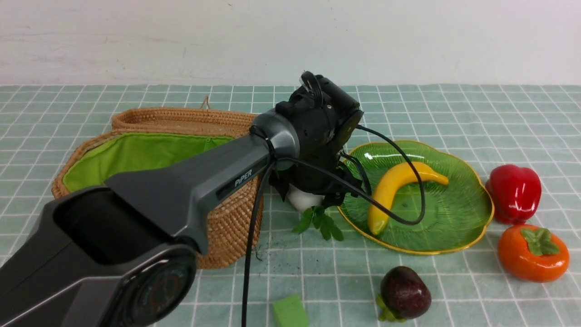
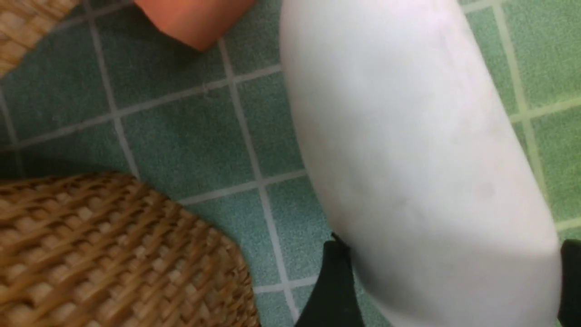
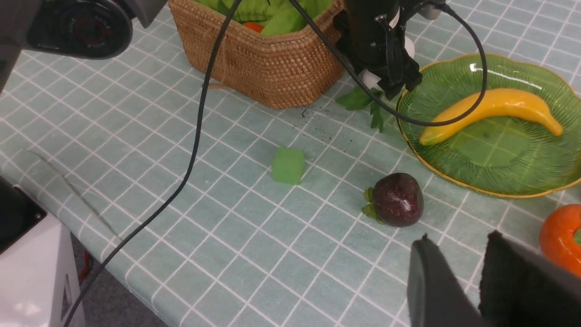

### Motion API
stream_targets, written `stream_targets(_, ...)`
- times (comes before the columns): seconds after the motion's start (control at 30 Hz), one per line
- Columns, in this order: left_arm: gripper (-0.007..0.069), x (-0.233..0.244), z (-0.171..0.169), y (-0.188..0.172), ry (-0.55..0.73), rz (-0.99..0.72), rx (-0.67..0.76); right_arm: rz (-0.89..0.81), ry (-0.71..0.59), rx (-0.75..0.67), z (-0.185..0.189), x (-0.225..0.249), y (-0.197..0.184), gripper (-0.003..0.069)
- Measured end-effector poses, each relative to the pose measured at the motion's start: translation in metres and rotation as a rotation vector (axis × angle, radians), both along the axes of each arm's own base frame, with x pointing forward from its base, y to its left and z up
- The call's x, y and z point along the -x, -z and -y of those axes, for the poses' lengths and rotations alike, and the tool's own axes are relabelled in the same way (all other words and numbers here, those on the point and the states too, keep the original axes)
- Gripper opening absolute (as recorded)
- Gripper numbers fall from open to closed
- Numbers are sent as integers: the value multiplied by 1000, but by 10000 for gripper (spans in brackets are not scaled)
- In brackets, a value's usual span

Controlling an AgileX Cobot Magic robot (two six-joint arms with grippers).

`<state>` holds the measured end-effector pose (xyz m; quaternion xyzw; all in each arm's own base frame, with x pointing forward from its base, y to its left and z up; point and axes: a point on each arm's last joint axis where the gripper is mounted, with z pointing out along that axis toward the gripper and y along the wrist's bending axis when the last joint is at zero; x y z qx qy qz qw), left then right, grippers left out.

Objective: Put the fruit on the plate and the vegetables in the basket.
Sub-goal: Take a daikon with your left arm and place it on the basket on the left.

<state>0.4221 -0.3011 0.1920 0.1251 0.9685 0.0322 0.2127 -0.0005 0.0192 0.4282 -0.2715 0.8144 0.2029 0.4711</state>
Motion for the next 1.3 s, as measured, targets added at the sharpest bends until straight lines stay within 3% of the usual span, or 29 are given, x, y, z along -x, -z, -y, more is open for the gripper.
stream_targets(0.37,518,-3,1,18,4,-16,-28,-4,-13,-9,-1,1,0,181)
stream_targets(0.53,406,-3,0,19,3,-15,-39,-7,-17,-13,-2,1,0,181)
stream_targets(0.73,407,-3,-2,10,-6,-9,-61,-7,-18,-13,-2,1,0,181)
stream_targets(1.13,407,8,-5,-62,-3,105,5,-7,-18,-13,-2,1,0,187)
stream_targets(1.3,407,43,9,-122,159,188,11,5,-27,0,-2,1,0,190)
